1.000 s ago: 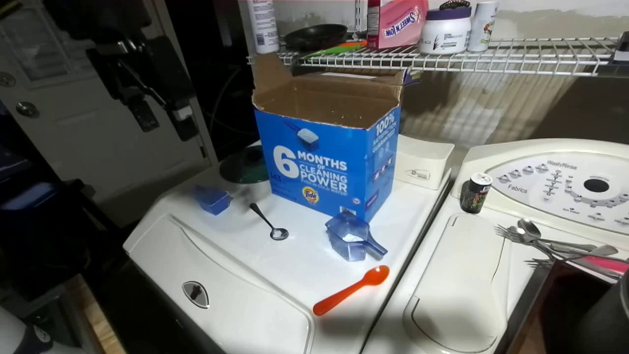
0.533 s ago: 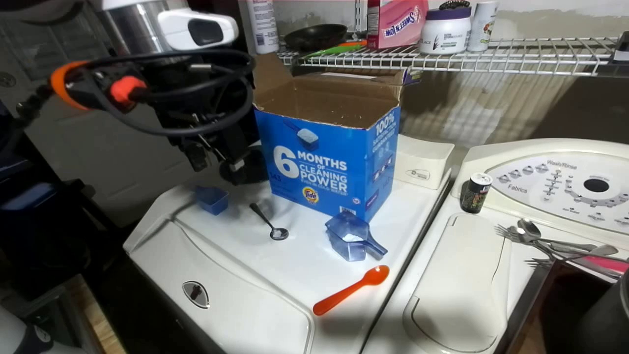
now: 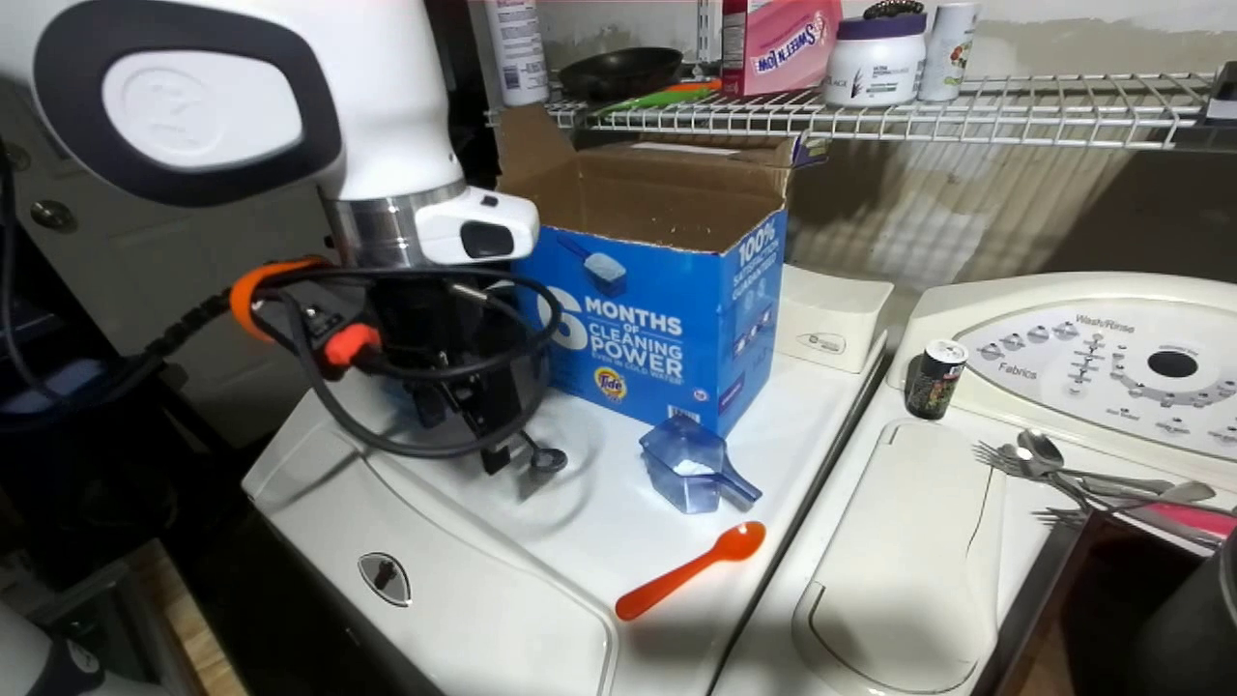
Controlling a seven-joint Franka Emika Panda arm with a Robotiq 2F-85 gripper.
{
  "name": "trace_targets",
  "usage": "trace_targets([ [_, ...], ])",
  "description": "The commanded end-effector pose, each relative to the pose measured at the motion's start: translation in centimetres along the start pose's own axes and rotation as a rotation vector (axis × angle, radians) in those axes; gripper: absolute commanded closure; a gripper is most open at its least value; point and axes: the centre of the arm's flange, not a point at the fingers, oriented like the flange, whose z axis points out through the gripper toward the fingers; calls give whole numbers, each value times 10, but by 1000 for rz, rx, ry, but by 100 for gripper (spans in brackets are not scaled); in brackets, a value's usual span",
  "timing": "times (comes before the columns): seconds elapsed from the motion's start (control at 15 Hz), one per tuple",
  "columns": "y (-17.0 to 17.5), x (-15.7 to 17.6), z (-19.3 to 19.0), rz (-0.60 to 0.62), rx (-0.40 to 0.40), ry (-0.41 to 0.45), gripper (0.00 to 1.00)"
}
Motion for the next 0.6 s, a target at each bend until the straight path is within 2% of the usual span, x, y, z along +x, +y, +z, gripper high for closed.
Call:
trace_targets([
  [0.0,17,7,30,101,-5,-59,0],
  [0.07,13,-1,20,50,9,-39,0],
  [0.33,21,3,36,95,20,-77,0],
  [0.53,45,9,50,161,34,-80,0],
])
